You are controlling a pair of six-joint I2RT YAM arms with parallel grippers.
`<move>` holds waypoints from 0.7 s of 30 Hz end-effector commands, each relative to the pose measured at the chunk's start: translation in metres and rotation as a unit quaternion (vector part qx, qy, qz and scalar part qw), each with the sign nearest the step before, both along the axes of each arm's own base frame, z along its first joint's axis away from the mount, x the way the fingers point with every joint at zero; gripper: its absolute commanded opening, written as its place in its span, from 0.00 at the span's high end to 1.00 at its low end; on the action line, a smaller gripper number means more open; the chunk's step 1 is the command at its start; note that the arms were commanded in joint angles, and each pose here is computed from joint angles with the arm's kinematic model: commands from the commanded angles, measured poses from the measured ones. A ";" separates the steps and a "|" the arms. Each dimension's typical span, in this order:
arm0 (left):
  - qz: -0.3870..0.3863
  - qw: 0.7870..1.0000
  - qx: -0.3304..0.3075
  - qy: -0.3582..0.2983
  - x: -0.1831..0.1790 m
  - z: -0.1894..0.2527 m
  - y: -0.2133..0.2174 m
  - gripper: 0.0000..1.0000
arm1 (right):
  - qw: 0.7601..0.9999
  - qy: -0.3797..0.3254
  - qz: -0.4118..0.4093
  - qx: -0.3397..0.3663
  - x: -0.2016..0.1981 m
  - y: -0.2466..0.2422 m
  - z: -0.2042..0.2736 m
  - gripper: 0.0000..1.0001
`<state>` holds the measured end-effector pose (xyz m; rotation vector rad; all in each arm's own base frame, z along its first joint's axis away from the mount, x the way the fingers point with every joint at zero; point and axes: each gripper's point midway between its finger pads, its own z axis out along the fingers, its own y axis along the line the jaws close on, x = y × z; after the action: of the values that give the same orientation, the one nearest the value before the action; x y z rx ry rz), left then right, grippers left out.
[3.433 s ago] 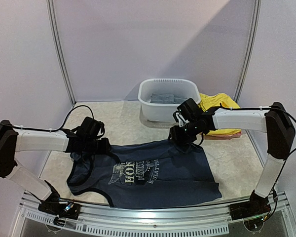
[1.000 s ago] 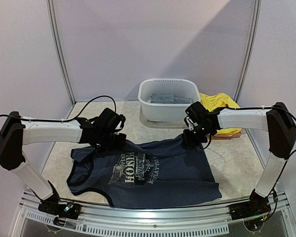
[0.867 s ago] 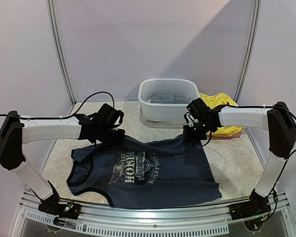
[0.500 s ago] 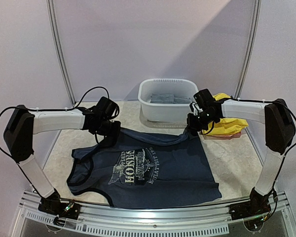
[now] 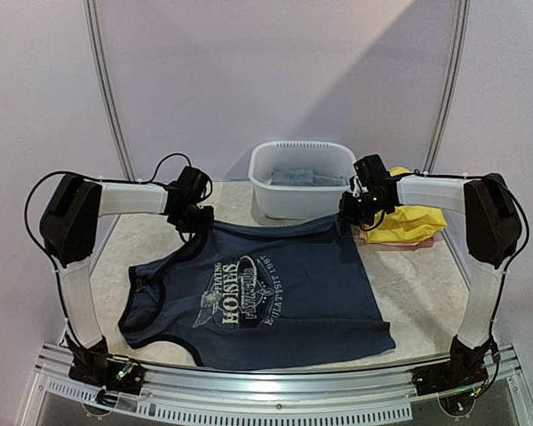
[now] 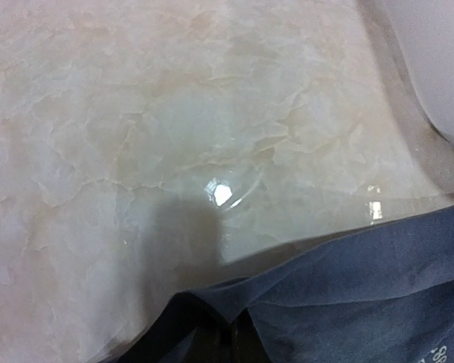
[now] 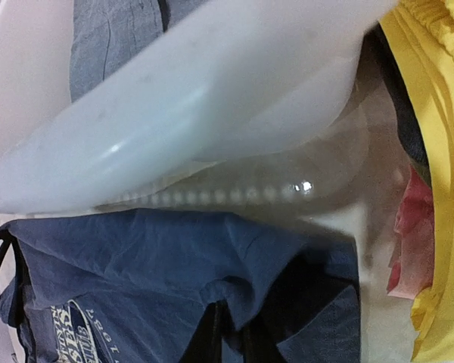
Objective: Fold and stack the mixed laundry pile
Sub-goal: Adjust the flattened tank top at the center of the board.
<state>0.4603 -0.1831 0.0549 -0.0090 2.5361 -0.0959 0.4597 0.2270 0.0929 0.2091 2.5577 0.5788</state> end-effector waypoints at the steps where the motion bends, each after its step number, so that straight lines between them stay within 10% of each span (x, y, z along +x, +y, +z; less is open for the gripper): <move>1: 0.010 0.999 -0.030 -0.009 0.028 -0.003 -0.001 0.96 | 0.999 -0.012 -0.036 0.016 0.013 -0.004 0.000 0.78; 4: 0.010 0.999 -0.039 -0.003 0.042 -0.007 -0.006 0.85 | 0.999 -0.014 -0.024 0.043 0.012 0.005 0.004 0.54; 11: 0.015 0.998 -0.024 -0.056 0.033 0.030 -0.002 0.27 | 0.998 -0.040 -0.006 0.047 -0.008 0.004 0.032 0.40; 21: -0.031 0.997 0.035 -0.068 -0.042 0.052 -0.030 0.24 | 0.990 -0.049 0.124 -0.034 -0.075 0.051 0.030 0.39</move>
<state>0.4524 -0.1982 0.1185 0.0098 2.3723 -0.0733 0.4158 0.2681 0.1466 -0.0012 2.4400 0.6491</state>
